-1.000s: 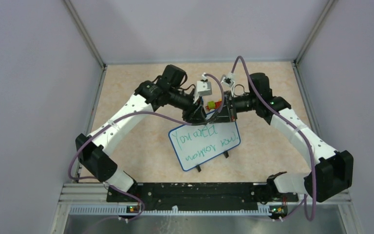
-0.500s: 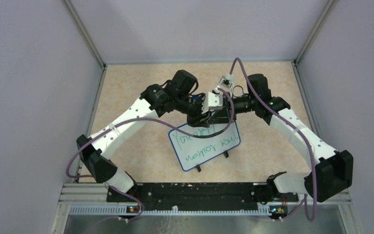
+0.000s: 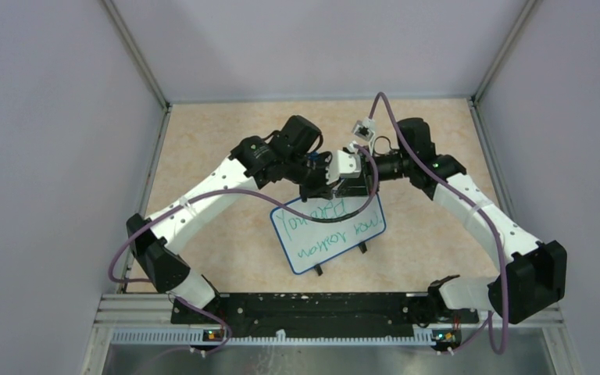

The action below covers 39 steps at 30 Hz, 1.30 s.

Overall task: Write a sentence on the whiteboard
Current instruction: Pass from the right arm to the left, then put down the whiteboard marker at the center of the board.

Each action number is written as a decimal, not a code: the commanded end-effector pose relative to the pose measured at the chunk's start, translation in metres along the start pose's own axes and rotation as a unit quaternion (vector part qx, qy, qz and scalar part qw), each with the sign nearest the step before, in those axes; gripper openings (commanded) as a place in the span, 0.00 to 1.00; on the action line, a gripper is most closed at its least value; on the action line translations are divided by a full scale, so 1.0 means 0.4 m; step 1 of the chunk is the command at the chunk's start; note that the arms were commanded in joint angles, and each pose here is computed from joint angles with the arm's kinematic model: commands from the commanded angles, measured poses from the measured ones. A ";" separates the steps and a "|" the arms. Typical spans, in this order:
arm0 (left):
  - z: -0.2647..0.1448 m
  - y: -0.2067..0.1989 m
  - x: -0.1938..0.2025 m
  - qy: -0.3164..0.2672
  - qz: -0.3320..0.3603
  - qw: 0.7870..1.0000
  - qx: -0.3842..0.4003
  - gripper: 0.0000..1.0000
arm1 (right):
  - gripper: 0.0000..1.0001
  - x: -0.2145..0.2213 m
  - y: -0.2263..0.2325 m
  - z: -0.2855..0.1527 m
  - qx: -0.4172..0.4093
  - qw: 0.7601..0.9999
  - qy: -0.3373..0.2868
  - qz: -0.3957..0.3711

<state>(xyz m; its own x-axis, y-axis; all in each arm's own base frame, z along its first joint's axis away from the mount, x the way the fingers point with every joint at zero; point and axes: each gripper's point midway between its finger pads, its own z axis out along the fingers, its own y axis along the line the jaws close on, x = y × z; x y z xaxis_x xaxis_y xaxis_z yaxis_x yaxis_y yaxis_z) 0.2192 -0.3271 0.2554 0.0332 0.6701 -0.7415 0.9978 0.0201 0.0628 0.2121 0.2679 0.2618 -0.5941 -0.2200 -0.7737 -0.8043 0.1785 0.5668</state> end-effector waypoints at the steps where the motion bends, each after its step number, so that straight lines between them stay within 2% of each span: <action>1: -0.034 0.042 -0.037 -0.023 0.000 0.998 -0.051 0.00 | 0.02 -0.057 0.036 -0.017 -0.012 0.999 -0.015 -0.050; 4: -0.054 0.058 -0.043 -0.041 -0.021 0.997 -0.055 0.00 | 0.15 -0.082 0.030 -0.037 -0.002 0.998 -0.027 -0.050; 10: -0.102 0.142 -0.013 -0.060 -0.087 0.990 -0.090 0.00 | 0.57 -0.145 -0.006 -0.102 0.025 0.997 -0.070 -0.035; 13: -0.150 0.217 0.020 -0.077 -0.134 0.980 -0.124 0.00 | 0.72 -0.172 -0.032 -0.138 0.053 0.994 -0.088 -0.042; 20: -0.271 0.393 0.214 -0.064 -0.268 0.933 -0.230 0.00 | 0.77 -0.195 -0.118 -0.224 0.121 0.985 -0.114 -0.039; 25: -0.352 0.451 0.410 -0.040 -0.360 0.888 -0.284 0.00 | 0.78 -0.159 -0.208 -0.283 0.175 0.978 -0.110 -0.026; 30: -0.398 0.442 0.610 0.005 -0.436 0.842 -0.319 0.00 | 0.78 -0.099 -0.291 -0.331 0.224 0.970 -0.095 -0.010; 34: -0.401 0.384 0.758 0.057 -0.492 0.808 -0.318 0.03 | 0.78 -0.045 -0.330 -0.351 0.257 0.963 -0.078 -0.007; 39: -0.364 0.306 0.880 0.099 -0.525 0.790 -0.302 0.06 | 0.81 0.010 -0.364 -0.372 0.297 0.953 -0.065 -0.003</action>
<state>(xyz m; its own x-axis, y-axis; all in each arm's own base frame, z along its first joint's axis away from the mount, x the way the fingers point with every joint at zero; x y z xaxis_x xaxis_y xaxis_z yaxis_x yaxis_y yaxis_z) 0.3627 0.0070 0.1248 -0.8367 0.1314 -0.5317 0.2686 0.9445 -0.1892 0.3250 0.1129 0.2254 -0.5968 -0.0591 -0.8002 -0.6333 0.6471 0.4245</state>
